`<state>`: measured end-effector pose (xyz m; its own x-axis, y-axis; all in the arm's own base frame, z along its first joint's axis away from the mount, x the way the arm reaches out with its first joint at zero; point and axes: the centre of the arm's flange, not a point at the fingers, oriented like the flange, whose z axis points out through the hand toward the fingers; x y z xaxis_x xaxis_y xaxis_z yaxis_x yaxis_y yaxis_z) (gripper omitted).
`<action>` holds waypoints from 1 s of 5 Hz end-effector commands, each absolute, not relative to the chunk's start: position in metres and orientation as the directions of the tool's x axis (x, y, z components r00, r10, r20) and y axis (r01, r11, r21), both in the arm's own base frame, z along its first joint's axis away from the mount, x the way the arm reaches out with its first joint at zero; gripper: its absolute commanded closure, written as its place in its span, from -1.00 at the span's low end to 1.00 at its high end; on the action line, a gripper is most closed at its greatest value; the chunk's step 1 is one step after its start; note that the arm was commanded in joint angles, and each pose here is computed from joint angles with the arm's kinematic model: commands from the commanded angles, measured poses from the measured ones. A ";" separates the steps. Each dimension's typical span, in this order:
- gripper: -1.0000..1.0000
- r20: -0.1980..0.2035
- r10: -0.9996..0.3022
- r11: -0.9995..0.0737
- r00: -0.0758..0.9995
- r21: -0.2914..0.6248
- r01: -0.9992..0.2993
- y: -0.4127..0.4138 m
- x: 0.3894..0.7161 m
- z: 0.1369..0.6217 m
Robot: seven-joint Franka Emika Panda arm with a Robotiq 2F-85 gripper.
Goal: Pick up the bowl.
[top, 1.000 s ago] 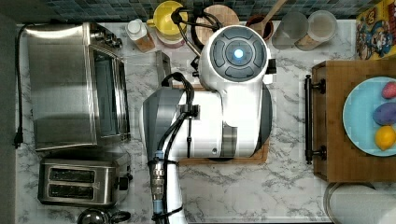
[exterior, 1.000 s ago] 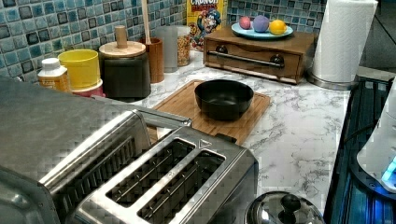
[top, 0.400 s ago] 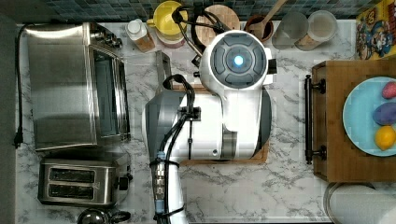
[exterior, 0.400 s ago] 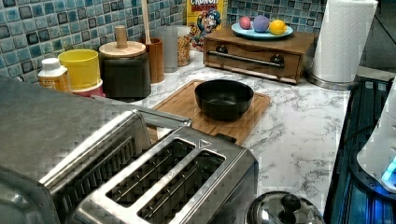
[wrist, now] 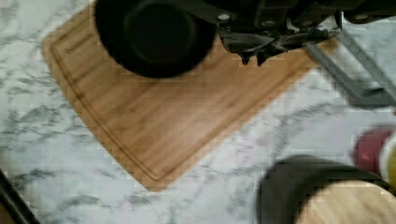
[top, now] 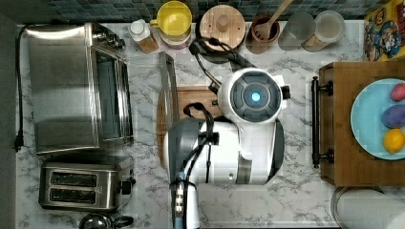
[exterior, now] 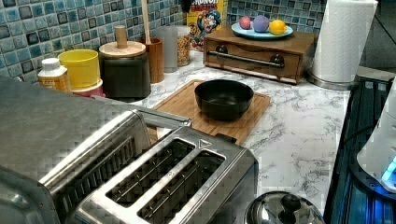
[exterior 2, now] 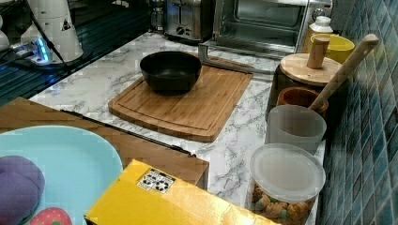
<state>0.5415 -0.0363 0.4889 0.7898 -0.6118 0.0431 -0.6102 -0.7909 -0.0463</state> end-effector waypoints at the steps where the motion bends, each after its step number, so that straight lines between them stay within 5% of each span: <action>1: 1.00 0.075 -0.574 -0.818 0.815 -0.025 -0.574 -0.093 0.467 0.472; 2: 0.00 0.087 -0.548 -0.835 0.832 0.000 -0.550 -0.100 0.443 0.452; 4: 0.00 0.050 -0.513 -0.859 0.857 -0.044 -0.511 -0.120 0.424 0.404; 5: 0.00 0.087 -0.491 -0.871 0.867 -0.055 -0.488 -0.124 0.410 0.379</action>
<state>0.4251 -0.1215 0.4005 0.8399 -0.5362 0.0845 -0.5355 -0.8439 -0.0322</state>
